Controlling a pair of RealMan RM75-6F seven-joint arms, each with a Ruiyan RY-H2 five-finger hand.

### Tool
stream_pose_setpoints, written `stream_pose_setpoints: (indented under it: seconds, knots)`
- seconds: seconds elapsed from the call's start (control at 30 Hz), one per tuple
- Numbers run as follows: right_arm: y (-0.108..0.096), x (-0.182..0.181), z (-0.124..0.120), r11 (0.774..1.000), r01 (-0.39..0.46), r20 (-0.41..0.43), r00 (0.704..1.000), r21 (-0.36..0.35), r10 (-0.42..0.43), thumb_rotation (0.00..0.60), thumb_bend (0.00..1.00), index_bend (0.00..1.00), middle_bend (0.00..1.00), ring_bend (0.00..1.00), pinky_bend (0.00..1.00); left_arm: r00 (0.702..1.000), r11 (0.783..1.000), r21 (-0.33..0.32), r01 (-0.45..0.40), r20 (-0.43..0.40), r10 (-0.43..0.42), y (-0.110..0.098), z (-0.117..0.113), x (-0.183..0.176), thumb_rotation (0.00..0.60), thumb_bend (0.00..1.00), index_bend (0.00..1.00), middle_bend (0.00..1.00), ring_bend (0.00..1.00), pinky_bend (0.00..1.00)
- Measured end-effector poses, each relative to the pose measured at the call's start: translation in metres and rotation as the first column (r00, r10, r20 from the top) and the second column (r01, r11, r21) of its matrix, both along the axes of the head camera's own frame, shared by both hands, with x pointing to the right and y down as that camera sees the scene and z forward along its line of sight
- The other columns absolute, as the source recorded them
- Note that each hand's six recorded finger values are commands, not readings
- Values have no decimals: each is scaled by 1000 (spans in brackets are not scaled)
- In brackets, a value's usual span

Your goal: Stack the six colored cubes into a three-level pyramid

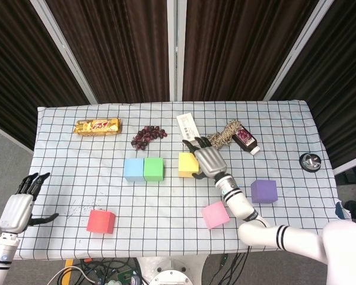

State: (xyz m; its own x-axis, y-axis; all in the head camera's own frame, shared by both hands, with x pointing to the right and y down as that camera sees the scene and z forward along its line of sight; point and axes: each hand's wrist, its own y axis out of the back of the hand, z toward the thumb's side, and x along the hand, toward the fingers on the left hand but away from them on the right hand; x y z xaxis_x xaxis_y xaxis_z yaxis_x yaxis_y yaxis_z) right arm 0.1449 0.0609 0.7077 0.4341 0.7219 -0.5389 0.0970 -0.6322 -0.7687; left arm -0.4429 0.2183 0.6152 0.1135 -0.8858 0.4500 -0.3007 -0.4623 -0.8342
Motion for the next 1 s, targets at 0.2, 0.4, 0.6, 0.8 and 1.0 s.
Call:
stream_pose_setpoints:
  seconds: [0.2, 0.4, 0.6, 0.8, 1.0]
  knots:
    - [3, -13, -5, 999, 50, 11, 999, 11, -50, 600, 171, 0, 433, 41, 0, 1000, 1000, 10, -10, -11, 10, 2, 0, 4, 600, 0, 1, 111, 0, 3]
    - [3, -26, 1, 995, 92, -15, 996, 29, -92, 600, 172, 0, 433, 41, 0, 1000, 1000, 20, -10, -7, 10, 2, 0, 3, 600, 0, 1, 111, 0, 3]
    - [4, -39, 6, 992, 120, -21, 993, 43, -119, 600, 171, 0, 433, 41, 0, 1000, 1000, 17, -9, -8, 9, 3, 2, 2, 600, 0, 1, 110, 0, 3]
    - [5, -48, 8, 990, 132, -21, 991, 51, -132, 600, 171, 0, 434, 41, 0, 1000, 1000, 13, -2, -7, 2, 4, 3, 0, 600, 0, 1, 110, 0, 3]
    - [6, -52, 11, 993, 113, -20, 993, 40, -112, 600, 172, 0, 434, 41, 0, 1000, 1000, 7, 3, -10, -3, 4, 5, 0, 600, 0, 1, 110, 0, 1]
